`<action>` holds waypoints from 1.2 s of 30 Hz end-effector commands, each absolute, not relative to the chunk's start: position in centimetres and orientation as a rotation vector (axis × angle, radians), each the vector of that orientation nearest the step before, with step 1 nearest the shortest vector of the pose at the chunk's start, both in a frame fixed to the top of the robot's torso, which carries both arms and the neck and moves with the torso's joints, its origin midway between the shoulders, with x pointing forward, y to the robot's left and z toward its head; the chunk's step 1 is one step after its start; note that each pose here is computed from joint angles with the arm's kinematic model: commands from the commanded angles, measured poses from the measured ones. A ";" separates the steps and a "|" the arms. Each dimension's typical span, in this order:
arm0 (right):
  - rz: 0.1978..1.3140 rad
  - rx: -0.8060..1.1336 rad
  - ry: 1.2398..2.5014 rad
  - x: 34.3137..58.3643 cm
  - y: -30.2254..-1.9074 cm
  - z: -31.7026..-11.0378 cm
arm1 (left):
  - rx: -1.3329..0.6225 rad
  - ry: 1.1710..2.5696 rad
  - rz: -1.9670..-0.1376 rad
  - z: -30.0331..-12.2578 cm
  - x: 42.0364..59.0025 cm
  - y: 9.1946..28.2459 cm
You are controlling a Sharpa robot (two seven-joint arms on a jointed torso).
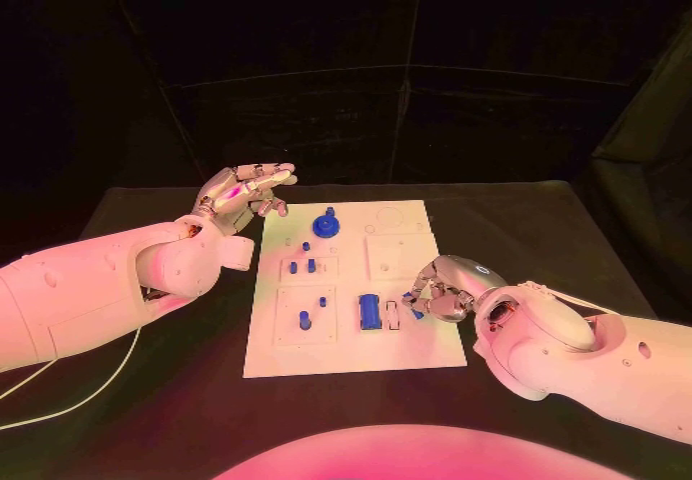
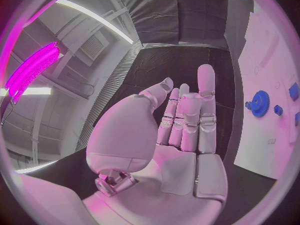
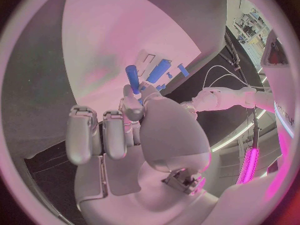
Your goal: Assemble the parts on the task board
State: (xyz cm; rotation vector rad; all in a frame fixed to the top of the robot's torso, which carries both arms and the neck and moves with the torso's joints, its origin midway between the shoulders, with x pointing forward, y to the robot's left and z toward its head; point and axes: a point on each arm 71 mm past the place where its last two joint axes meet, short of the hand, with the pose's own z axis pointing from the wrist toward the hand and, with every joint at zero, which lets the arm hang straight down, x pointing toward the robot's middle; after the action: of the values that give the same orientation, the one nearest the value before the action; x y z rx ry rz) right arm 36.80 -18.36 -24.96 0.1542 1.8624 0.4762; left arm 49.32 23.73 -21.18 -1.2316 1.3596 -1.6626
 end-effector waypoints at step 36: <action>0.478 0.324 2.051 37.7 -15.8 -27.2 | -1.216 1.380 -1.695 -21.0 49.2 23.2</action>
State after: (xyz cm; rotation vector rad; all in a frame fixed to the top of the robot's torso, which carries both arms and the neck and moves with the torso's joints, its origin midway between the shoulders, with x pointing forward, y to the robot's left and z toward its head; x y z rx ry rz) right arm 37.96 -15.93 -26.89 0.3426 2.0082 0.4919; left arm 49.25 23.46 -21.16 -1.2282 1.3733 -1.6732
